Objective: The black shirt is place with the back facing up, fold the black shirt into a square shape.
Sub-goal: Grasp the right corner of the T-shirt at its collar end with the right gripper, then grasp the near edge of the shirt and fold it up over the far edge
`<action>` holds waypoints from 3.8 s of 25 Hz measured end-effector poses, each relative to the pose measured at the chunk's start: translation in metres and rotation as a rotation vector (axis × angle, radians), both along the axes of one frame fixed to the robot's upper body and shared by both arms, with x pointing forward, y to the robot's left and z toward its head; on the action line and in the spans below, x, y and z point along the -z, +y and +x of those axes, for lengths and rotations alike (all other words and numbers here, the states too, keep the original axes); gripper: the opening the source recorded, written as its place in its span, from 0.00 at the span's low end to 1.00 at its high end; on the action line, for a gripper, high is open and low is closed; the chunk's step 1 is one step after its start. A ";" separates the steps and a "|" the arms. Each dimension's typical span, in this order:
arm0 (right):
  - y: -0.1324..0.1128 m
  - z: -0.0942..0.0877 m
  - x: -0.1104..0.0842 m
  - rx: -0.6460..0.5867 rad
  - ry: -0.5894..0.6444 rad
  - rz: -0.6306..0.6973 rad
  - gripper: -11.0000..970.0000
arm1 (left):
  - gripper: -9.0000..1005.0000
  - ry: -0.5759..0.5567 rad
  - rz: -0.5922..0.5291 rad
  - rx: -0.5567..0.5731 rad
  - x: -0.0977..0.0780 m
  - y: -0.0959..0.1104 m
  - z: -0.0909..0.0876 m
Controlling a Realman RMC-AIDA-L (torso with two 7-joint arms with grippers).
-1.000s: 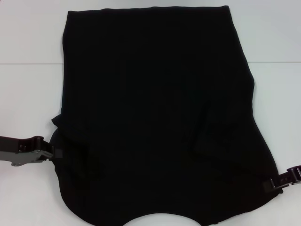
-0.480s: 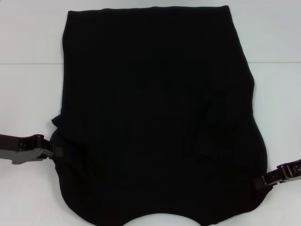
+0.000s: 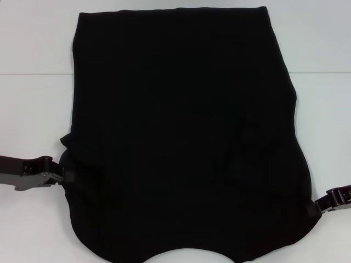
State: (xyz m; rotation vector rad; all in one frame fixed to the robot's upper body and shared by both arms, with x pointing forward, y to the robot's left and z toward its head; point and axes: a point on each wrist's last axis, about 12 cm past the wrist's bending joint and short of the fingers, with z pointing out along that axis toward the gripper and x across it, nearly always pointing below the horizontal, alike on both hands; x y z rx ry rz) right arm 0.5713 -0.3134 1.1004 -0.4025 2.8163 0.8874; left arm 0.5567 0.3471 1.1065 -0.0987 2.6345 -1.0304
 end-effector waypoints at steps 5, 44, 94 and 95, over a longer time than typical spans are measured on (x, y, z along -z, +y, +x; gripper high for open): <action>-0.004 0.000 -0.002 0.023 0.001 0.011 0.15 | 0.08 0.003 -0.005 0.012 -0.001 -0.002 0.000; -0.026 0.013 -0.049 0.229 -0.251 0.336 0.07 | 0.08 -0.141 -0.296 -0.035 -0.036 -0.040 0.052; 0.078 0.138 -0.029 0.424 -0.758 -0.235 0.07 | 0.15 -0.468 0.259 -0.319 -0.018 -0.099 0.133; 0.079 0.137 -0.028 0.413 -0.749 -0.235 0.07 | 0.15 -0.469 0.272 -0.306 -0.016 -0.101 0.132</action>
